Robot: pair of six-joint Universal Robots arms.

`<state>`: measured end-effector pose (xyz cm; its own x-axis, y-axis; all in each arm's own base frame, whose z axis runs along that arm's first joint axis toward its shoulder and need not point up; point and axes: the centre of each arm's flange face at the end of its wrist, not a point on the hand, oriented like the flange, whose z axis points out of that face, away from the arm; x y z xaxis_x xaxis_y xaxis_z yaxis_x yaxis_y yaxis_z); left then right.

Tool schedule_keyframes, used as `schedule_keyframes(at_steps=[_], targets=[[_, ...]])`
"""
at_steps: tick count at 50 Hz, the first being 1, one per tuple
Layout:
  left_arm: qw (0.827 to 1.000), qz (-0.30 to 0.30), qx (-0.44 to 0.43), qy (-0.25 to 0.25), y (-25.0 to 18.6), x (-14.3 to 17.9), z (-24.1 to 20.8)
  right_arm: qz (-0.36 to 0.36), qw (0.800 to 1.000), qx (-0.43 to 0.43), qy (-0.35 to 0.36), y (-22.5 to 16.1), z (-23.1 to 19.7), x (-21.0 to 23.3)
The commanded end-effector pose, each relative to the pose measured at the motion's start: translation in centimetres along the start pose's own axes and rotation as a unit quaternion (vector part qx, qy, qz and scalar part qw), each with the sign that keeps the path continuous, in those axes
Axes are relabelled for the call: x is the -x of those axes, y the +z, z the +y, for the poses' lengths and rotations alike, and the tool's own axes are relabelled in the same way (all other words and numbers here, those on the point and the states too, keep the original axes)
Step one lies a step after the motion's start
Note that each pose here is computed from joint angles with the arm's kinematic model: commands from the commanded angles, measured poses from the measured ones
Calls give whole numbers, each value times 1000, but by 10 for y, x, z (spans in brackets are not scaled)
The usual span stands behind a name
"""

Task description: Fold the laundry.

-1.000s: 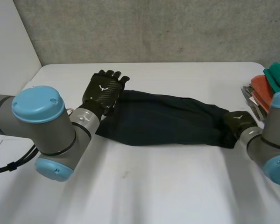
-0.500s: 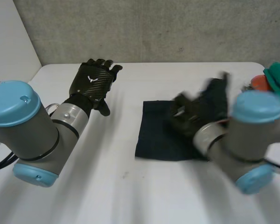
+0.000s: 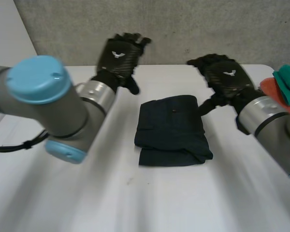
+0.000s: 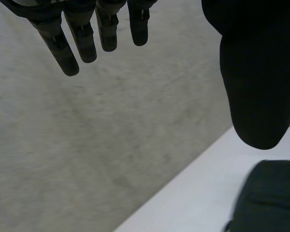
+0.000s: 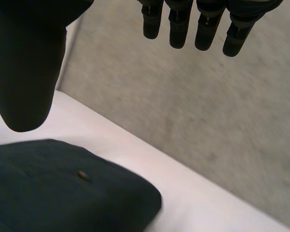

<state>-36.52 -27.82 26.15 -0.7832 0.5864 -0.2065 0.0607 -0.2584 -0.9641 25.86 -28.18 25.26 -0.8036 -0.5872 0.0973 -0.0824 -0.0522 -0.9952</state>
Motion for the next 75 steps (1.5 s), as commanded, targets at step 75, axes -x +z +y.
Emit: schedule_keyframes(at_steps=[75], targets=[[961,245,69,-105,-29,-16,-50,54,981,37,-181,10,142,73]])
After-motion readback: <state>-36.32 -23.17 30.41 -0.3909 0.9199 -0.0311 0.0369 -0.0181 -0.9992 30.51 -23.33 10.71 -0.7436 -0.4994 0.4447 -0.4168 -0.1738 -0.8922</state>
